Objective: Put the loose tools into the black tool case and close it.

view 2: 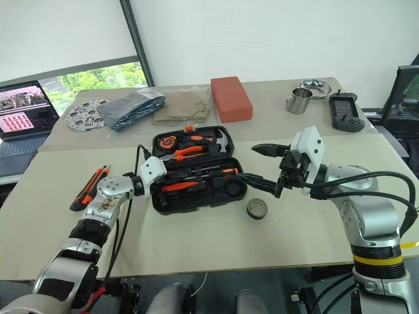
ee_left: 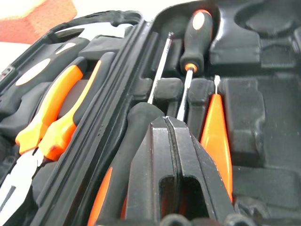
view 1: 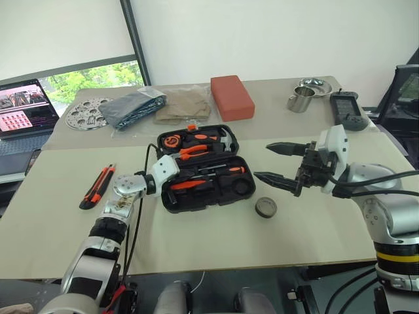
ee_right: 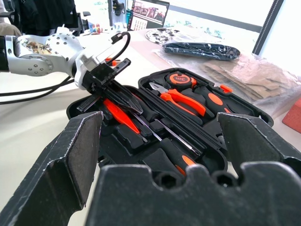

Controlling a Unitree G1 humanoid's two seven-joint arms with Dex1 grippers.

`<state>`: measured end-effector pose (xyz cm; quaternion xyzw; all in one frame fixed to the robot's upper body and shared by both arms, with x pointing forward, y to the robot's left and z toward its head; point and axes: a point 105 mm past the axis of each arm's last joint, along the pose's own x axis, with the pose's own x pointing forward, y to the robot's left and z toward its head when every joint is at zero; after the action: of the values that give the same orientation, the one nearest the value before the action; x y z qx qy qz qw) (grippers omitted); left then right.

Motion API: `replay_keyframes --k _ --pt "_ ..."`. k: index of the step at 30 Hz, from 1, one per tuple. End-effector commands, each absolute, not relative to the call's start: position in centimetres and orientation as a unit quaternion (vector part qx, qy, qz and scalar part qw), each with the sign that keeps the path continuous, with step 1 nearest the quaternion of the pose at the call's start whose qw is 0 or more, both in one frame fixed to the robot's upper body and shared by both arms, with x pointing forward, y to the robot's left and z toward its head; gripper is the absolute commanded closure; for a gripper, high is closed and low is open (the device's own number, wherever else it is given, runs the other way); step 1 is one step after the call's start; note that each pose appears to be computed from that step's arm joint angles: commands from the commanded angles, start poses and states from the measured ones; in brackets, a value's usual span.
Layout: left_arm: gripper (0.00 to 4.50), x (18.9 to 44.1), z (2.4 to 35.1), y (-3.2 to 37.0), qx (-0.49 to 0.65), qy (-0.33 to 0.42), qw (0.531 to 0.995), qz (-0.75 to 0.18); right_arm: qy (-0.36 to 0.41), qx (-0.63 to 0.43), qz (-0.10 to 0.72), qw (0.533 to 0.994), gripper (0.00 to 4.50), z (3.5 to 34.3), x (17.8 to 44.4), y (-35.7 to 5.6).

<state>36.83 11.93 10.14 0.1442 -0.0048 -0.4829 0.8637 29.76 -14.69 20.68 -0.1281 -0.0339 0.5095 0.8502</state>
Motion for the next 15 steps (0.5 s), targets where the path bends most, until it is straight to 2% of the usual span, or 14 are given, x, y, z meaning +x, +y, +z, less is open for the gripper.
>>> replay_keyframes --k 1,5,9,12,15 --pt "4.48 36.8 15.7 13.3 0.105 -0.076 0.879 -0.458 -0.07 -0.134 0.517 0.842 0.0 22.5 29.2 -14.4" --pt "4.48 36.5 18.9 16.4 0.077 -0.096 0.912 -0.391 -0.08 -0.123 0.525 0.838 0.0 22.9 29.1 -13.9" --pt "4.48 36.9 18.9 21.6 0.09 -0.053 0.959 -0.263 -0.091 -0.112 0.531 0.835 0.0 23.2 29.1 -13.5" --pt "3.77 36.3 17.6 26.2 0.096 -0.014 0.983 -0.159 -0.095 -0.107 0.538 0.831 0.0 23.2 29.0 -13.1" --pt "2.59 34.9 15.3 28.7 0.142 0.035 0.983 -0.11 -0.093 -0.104 0.545 0.827 0.0 23.1 29.1 -12.8"
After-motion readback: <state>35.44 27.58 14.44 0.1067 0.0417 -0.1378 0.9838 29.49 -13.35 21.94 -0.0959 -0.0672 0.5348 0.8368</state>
